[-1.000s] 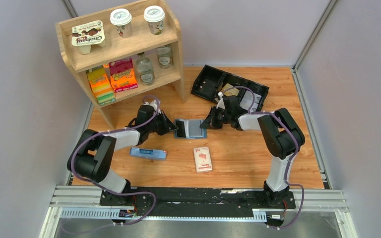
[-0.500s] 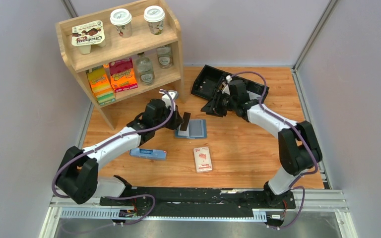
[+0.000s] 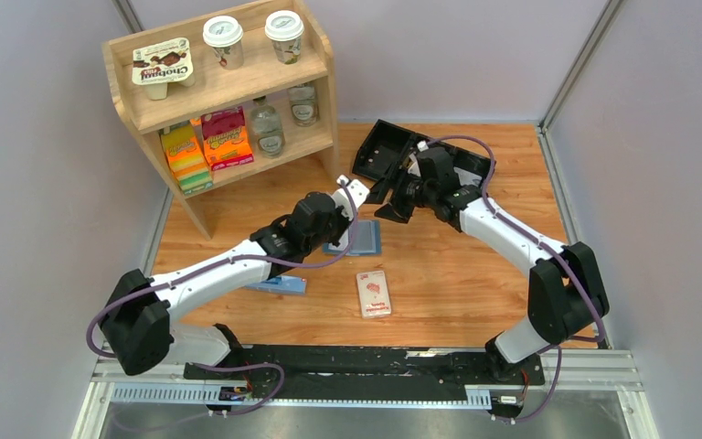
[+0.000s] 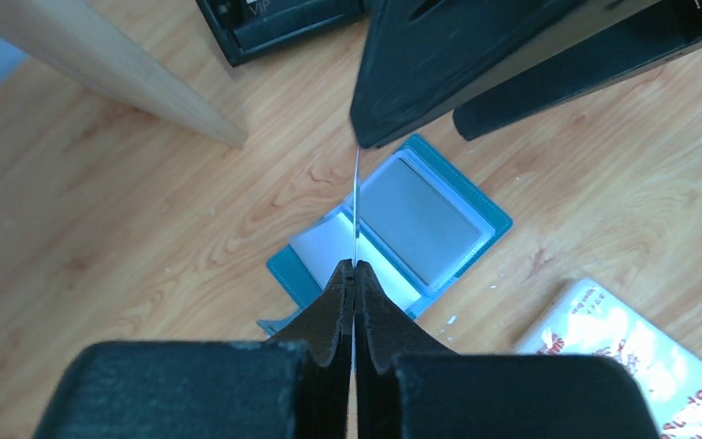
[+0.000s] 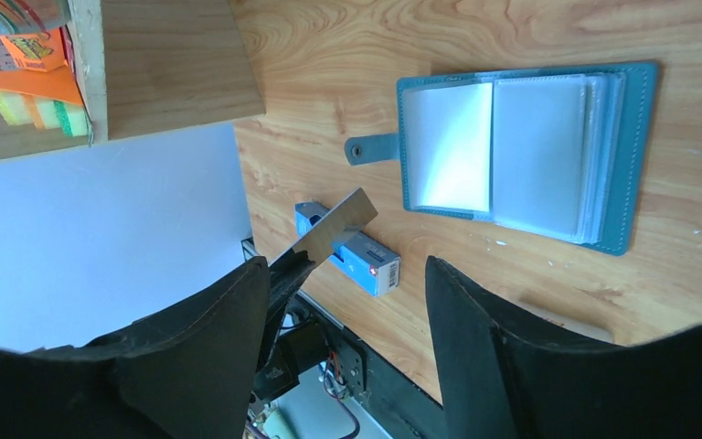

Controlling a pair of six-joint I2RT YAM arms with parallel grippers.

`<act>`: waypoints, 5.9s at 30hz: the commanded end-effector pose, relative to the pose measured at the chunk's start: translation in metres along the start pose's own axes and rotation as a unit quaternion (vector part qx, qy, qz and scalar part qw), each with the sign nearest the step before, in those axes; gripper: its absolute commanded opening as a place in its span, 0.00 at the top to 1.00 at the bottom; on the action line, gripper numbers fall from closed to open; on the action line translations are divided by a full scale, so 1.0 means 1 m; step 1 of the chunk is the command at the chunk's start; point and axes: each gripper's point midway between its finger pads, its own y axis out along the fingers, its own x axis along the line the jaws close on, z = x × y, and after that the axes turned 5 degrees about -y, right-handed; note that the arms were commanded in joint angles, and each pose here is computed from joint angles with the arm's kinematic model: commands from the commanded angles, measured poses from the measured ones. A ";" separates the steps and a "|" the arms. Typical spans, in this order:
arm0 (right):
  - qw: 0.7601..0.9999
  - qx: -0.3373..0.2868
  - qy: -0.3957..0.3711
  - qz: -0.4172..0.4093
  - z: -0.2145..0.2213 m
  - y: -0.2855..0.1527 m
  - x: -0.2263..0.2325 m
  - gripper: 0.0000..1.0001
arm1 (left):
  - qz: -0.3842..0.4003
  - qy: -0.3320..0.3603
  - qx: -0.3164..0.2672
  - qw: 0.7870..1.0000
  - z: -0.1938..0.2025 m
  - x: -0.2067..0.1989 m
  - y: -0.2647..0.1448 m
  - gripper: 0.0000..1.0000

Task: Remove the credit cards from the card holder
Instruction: Place the credit card in the storage box, then remove the credit card from the card holder.

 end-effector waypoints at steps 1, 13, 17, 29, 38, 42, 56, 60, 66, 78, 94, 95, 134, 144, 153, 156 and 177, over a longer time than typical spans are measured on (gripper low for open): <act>1.000 -0.012 0.014 -0.017 -0.007 -0.003 0.026 0.34 | -0.026 0.077 -0.018 0.997 -0.022 0.004 0.000 1.00; 1.000 0.021 0.018 -0.010 0.005 0.014 0.030 0.46 | -0.025 0.133 -0.020 0.991 -0.026 -0.016 0.004 1.00; 0.999 0.033 0.018 0.002 0.013 0.019 0.024 0.55 | -0.027 0.145 -0.024 0.989 -0.029 -0.019 0.004 1.00; 1.000 -0.005 0.000 -0.003 -0.001 0.023 0.017 1.00 | -0.063 0.102 -0.027 0.992 -0.029 -0.011 0.002 0.85; 0.988 -0.146 -0.039 0.028 -0.081 0.013 -0.023 1.00 | -0.042 -0.101 -0.013 0.994 -0.018 0.003 0.000 0.55; 0.974 -0.214 -0.055 0.054 -0.120 0.017 -0.040 1.00 | 0.015 -0.186 0.010 0.982 -0.011 -0.006 0.007 0.54; 0.927 -0.362 -0.059 0.080 -0.221 0.066 -0.056 1.00 | 0.030 -0.316 0.071 0.946 0.020 0.017 0.015 0.54; 0.921 -0.375 -0.053 0.094 -0.231 0.085 -0.065 1.00 | 0.021 -0.321 0.080 0.943 0.026 0.021 0.014 0.54; 0.925 -0.359 -0.058 0.111 -0.231 0.117 -0.074 0.94 | 0.023 -0.327 0.086 0.941 0.027 0.021 0.015 0.54; 0.911 -0.355 -0.121 0.174 -0.222 0.082 -0.073 0.62 | 0.048 -0.344 0.093 0.933 0.018 0.012 0.024 0.54; 0.956 -0.180 -0.200 0.115 -0.092 0.026 -0.044 0.47 | 0.049 -0.353 0.136 0.924 0.040 0.005 0.042 0.57; 0.961 -0.162 -0.200 0.103 -0.078 0.026 -0.043 0.47 | 0.045 -0.353 0.142 0.924 0.045 0.006 0.044 0.58; 0.956 -0.026 -0.254 0.144 0.031 0.094 -0.093 0.52 | -0.042 -0.378 0.267 0.885 0.135 0.025 0.051 0.72; 0.960 -0.012 -0.261 0.100 0.037 0.093 -0.071 0.52 | -0.033 -0.387 0.271 0.881 0.137 0.021 0.052 0.72; 0.954 -0.030 -0.269 0.126 0.027 0.087 -0.071 0.49 | -0.025 -0.393 0.272 0.878 0.136 0.017 0.053 0.72; 0.951 -0.042 -0.276 0.132 0.022 0.084 -0.071 0.47 | -0.027 -0.392 0.271 0.878 0.137 0.017 0.052 0.72; 0.943 -0.070 -0.302 0.124 0.004 0.094 -0.058 0.40 | -0.026 -0.395 0.273 0.877 0.139 0.017 0.052 0.72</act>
